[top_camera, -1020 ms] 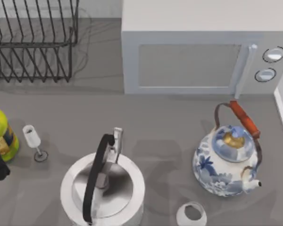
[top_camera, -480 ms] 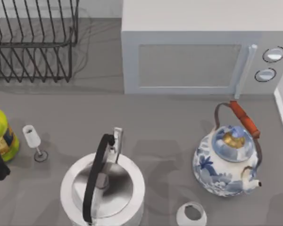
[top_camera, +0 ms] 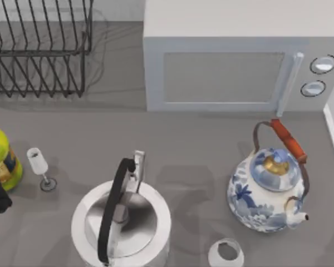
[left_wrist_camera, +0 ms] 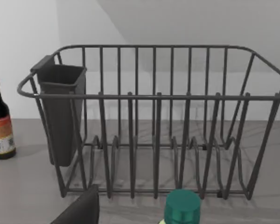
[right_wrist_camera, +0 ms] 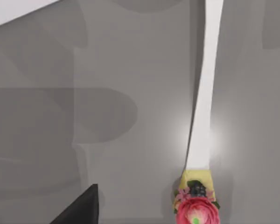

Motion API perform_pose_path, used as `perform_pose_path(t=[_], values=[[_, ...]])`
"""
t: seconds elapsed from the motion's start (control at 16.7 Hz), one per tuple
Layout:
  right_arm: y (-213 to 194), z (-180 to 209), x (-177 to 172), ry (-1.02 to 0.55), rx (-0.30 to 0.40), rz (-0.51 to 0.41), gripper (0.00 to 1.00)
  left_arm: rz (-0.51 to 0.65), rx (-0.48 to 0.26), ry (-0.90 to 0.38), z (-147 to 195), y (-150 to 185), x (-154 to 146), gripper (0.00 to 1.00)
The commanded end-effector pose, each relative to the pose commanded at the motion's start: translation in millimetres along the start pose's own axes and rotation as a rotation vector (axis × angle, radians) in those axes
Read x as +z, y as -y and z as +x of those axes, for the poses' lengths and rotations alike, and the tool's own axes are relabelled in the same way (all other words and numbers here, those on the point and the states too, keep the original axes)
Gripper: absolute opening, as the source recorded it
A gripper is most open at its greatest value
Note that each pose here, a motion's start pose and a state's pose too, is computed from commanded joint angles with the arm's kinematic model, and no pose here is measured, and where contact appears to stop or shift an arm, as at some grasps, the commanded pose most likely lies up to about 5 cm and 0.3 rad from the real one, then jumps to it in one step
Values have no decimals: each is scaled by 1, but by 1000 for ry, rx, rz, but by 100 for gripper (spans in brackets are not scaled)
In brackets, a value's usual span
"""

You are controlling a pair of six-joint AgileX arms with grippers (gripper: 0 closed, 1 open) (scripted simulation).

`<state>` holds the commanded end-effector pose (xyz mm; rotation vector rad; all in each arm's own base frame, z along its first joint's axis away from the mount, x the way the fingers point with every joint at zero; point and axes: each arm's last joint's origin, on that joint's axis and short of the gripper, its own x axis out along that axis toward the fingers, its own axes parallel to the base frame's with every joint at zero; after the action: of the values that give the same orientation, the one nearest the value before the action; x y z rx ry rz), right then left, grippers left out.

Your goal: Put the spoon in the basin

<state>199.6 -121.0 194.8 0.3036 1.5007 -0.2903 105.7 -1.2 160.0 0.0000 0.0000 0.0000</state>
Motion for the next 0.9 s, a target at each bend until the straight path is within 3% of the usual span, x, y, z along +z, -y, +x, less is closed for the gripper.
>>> perform_pose_path(t=[0.24,0.66,0.9], values=[[1,17,3,-6,1,3,100,0,0,0,0,0,0,100],[2,89,3,3,0,4,100,0,0,0,0,0,0,100],[1,100,0,-3,1,4,100,0,0,0,0,0,0,100]])
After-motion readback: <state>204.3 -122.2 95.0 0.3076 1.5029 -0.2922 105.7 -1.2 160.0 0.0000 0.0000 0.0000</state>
